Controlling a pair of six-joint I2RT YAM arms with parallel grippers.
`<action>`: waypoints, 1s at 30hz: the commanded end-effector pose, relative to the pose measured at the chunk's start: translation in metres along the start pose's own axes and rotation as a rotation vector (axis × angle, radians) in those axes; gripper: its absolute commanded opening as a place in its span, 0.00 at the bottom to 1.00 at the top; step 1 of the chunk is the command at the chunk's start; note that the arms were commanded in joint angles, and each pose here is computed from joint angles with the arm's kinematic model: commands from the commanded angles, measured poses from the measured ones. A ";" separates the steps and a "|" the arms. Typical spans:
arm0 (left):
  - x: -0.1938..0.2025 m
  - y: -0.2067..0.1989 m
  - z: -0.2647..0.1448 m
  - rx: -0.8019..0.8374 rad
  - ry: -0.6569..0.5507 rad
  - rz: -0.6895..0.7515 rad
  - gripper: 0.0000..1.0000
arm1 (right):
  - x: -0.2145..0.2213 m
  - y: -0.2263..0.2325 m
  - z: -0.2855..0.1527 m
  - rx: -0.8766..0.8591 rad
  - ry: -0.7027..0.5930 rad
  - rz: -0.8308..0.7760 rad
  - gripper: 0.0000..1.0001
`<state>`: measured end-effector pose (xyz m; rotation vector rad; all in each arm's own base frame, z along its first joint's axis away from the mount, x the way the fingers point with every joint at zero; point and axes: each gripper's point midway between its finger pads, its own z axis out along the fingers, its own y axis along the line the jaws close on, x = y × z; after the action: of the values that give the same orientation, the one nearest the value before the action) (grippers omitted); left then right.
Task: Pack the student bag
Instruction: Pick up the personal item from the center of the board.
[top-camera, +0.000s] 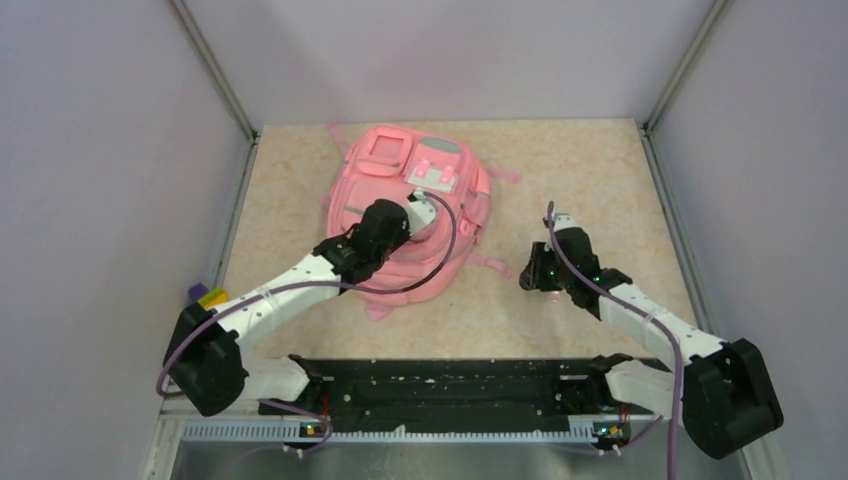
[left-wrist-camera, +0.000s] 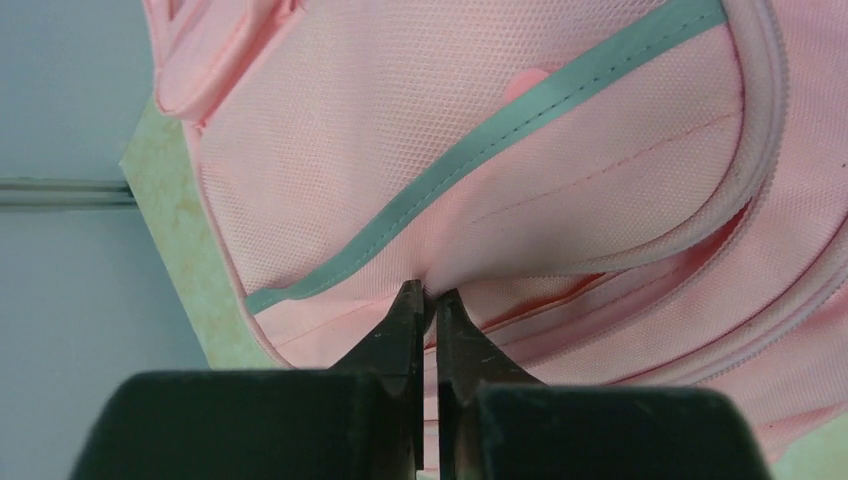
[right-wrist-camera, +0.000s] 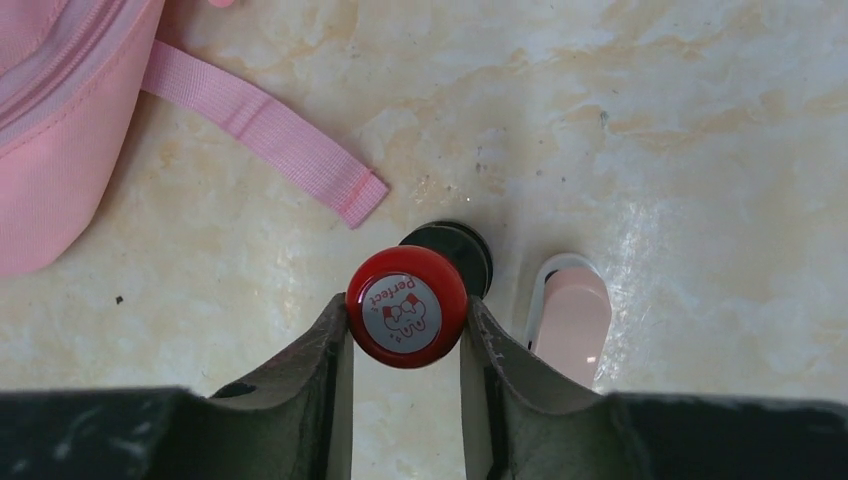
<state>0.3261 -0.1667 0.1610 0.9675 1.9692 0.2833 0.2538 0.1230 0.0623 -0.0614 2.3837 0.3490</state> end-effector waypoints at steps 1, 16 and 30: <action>-0.069 0.039 -0.031 -0.093 -0.274 -0.147 0.00 | -0.016 0.005 0.003 0.001 -0.045 -0.016 0.17; -0.131 0.020 -0.051 0.179 -0.294 -0.274 0.00 | -0.105 0.110 -0.101 -0.467 -0.360 -0.113 0.00; -0.152 0.016 -0.055 0.250 -0.250 -0.370 0.00 | -0.133 0.227 -0.139 -0.798 -0.700 -0.360 0.00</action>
<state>0.3228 -0.2343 0.2312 0.8559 2.1022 -0.1485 0.2241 0.2757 0.2626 -0.5825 1.6192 0.9642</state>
